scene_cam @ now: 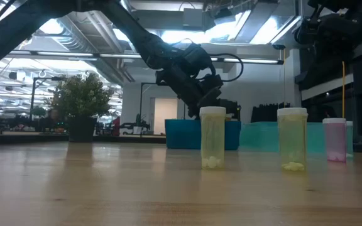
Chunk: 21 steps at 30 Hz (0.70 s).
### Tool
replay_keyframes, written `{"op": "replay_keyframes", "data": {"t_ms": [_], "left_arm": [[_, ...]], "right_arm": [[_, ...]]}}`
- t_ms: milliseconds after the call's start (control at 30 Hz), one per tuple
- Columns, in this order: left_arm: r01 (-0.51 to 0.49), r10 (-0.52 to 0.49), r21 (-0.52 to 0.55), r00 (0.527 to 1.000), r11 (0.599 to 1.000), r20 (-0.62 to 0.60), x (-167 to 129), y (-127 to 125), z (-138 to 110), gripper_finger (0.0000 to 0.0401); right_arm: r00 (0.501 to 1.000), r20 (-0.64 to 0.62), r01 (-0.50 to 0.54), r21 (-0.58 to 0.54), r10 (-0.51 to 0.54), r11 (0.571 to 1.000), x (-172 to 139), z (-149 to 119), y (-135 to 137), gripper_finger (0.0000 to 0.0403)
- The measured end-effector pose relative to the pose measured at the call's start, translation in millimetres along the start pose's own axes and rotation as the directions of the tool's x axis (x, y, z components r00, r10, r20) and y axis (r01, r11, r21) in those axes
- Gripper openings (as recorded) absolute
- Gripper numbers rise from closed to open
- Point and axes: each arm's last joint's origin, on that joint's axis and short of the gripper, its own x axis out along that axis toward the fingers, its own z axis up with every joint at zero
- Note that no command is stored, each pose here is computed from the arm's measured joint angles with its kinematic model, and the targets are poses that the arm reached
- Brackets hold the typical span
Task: Pick and place medicine bottles into bin by pill shape (circle, oval)
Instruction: Put the large orange medicine bottle into the blue bin
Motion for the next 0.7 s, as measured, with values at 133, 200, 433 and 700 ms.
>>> {"op": "replay_keyframes", "data": {"t_ms": [133, 200, 433, 700], "left_arm": [[0.001, -0.001, -0.001, 1.0, 1.0, -0.007, 0, 0, -1, 0.0224], [0.001, -0.001, -0.001, 1.0, 1.0, -0.007, 0, 0, -1, 0.023], [0.004, -0.004, 0.001, 1.0, 1.0, -0.003, -2, -1, 2, 0.0239], [0.01, -0.01, -0.005, 0.999, 1.0, -0.037, -8, -1, 13, 0.024]], "right_arm": [[1.0, 0.0, 0.0, 0.0, 0.0, 1.0, 0, 0, 0, 0.0183], [1.0, 0.0, 0.0, 0.0, 0.0, 1.0, 0, 0, 0, 0.0183], [1.0, 0.0, 0.0, 0.0, 0.0, 1.0, 0, 0, 0, 0.0183], [1.0, -0.001, 0.0, 0.0, 0.0, 1.0, 0, 0, 0, 0.0183]]}}
